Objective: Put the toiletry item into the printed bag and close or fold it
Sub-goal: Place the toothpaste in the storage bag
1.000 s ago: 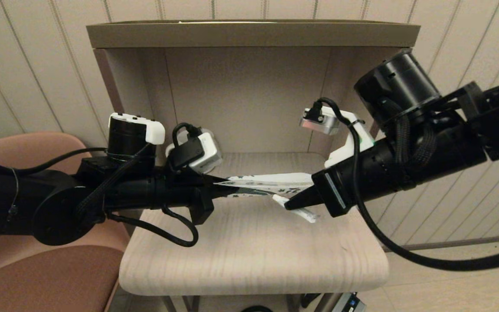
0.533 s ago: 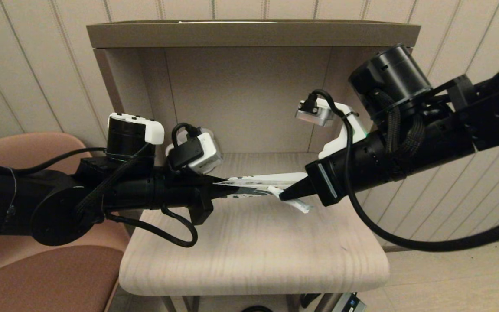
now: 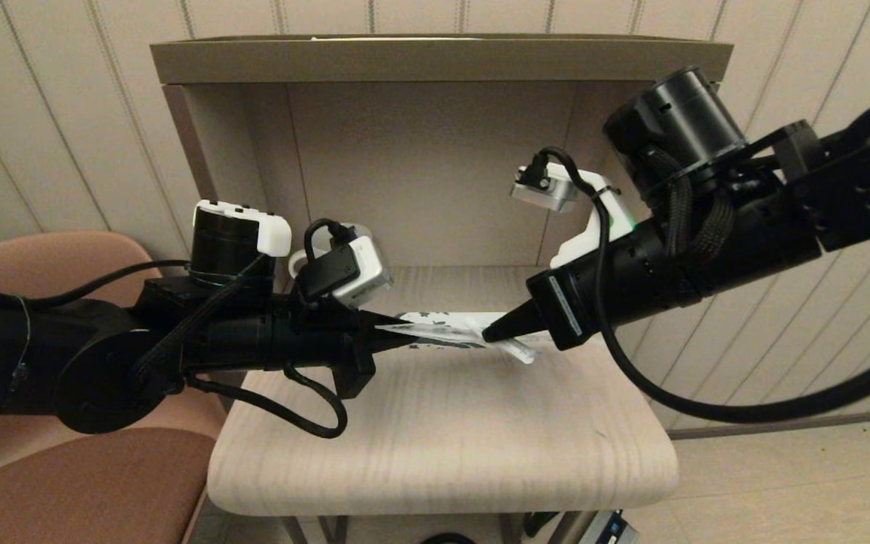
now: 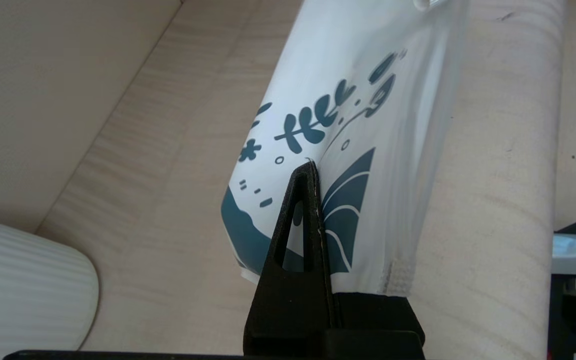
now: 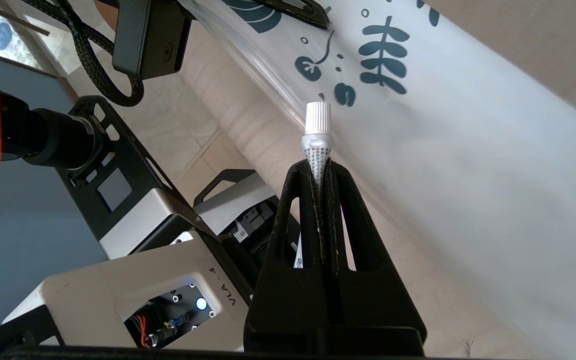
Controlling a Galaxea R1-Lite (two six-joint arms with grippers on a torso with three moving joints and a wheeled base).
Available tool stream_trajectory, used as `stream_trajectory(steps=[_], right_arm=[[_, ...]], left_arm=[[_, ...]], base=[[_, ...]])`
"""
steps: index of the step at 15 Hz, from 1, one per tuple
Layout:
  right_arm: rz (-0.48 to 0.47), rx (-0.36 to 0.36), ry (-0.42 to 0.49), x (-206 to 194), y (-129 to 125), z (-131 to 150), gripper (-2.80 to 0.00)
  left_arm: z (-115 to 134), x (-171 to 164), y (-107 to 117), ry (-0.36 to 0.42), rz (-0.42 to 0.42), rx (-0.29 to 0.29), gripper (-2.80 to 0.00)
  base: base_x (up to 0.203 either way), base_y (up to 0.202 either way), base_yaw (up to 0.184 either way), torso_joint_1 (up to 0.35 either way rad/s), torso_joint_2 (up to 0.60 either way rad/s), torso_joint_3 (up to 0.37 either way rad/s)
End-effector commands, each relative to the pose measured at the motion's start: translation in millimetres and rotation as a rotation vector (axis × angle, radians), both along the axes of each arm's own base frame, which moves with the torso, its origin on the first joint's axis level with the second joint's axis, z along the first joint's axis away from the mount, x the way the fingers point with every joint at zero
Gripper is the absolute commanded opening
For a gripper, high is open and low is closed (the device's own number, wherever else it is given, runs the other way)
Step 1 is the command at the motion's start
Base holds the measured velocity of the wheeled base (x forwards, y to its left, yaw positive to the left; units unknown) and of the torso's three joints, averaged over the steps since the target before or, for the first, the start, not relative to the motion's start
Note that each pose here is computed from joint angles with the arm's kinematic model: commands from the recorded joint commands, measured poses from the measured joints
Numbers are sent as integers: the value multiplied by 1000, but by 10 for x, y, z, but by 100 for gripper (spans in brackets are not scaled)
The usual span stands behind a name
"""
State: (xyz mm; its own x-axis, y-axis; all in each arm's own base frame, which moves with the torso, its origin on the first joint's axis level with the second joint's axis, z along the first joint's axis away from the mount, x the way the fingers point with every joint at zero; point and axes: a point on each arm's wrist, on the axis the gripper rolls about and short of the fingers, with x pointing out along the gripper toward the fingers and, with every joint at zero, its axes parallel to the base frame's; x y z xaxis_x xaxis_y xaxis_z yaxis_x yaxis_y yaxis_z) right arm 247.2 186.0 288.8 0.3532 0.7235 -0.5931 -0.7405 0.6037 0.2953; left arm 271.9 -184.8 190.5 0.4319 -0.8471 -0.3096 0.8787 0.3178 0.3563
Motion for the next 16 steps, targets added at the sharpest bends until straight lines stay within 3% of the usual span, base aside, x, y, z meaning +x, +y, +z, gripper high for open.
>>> stream_trajectory(steps=[1,16], right_arm=[[5,-6,12,22,27,-33,-280],[38,-14,20,-196,-3,-13,-280]], left_arm=[[9,-5,0,-6,-4,-2,-280],[21,-19,6,-10,-5,-3,-280]], base=[[0,0,0,0,0,0],[0,0,0,0,0,0]])
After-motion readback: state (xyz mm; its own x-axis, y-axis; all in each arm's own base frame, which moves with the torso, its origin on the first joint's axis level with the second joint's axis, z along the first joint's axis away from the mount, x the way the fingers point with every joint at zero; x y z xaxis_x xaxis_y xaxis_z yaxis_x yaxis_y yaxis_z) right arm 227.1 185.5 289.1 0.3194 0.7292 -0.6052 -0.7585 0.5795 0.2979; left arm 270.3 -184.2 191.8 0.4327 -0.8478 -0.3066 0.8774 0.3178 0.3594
